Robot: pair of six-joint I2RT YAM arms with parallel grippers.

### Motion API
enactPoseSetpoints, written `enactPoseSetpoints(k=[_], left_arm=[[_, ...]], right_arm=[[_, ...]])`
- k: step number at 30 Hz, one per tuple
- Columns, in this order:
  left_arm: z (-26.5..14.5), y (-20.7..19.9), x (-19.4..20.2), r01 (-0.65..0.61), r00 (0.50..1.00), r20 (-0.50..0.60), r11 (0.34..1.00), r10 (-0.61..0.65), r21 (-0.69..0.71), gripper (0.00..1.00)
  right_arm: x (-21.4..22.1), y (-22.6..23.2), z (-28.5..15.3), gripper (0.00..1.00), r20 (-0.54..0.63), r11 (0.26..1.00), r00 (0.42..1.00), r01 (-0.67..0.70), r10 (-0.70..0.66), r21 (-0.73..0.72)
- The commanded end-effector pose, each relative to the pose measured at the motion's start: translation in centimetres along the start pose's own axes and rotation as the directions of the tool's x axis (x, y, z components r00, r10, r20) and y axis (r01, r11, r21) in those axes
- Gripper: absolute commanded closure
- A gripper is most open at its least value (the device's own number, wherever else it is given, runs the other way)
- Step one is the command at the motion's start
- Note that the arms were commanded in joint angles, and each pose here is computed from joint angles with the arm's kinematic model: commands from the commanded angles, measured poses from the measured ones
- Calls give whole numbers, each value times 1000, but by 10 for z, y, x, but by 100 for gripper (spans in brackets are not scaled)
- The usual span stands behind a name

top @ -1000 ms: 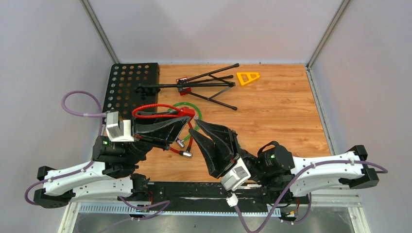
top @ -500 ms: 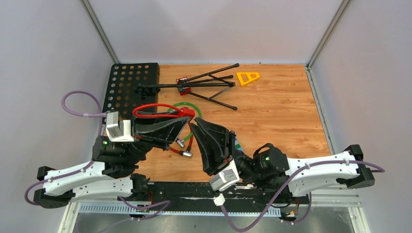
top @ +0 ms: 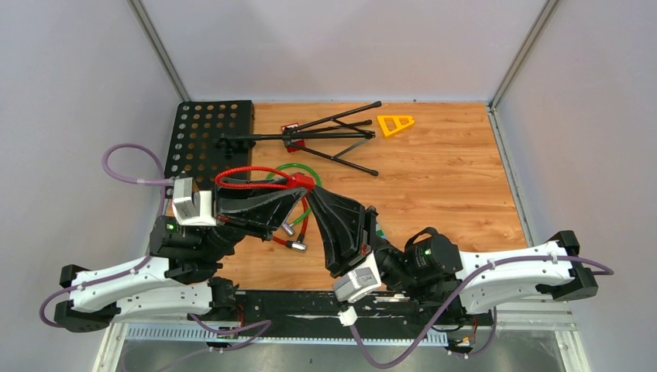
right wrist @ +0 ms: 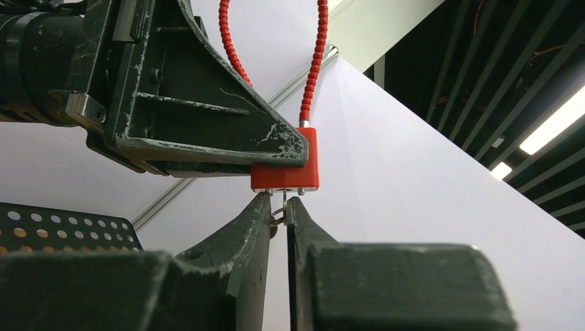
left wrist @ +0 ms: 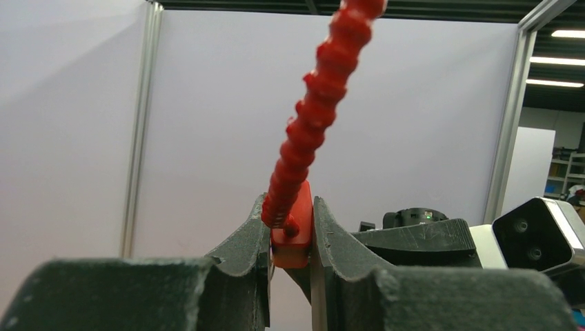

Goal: Lock with the key
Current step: Lock the lock.

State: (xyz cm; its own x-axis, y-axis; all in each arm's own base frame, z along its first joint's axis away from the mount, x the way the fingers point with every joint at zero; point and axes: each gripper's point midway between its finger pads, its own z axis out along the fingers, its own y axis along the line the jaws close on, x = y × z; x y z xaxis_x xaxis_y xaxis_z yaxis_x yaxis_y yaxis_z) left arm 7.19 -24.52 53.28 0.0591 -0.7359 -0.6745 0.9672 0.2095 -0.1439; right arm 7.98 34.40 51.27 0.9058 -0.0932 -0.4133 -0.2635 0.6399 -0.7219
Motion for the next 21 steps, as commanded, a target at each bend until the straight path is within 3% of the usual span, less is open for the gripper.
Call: enactPoseSetpoints(k=[1, 7, 13, 17, 21], left_arm=[[6, -10, -12, 28, 999, 25, 999, -29, 46, 100], [7, -15, -11, 28, 1000, 10, 997, -28, 70, 100], [7, -19, -8, 23, 1000, -14, 995, -22, 93, 100], [7, -24, -7, 10, 999, -32, 992, -6, 123, 100], [8, -32, -9, 7, 998, -57, 986, 3, 165, 100]], right_arm=[[-2, -19, 3, 87, -16, 999, 1000, 15, -14, 28], [4, -16, 5, 94, -52, 998, 996, 68, -67, 11], [9, -19, 5, 100, -90, 999, 995, 30, -29, 11], [9, -18, 7, 100, -121, 997, 990, -80, 77, -22], [1, -22, 5, 100, -106, 952, 949, -303, 297, -40]])
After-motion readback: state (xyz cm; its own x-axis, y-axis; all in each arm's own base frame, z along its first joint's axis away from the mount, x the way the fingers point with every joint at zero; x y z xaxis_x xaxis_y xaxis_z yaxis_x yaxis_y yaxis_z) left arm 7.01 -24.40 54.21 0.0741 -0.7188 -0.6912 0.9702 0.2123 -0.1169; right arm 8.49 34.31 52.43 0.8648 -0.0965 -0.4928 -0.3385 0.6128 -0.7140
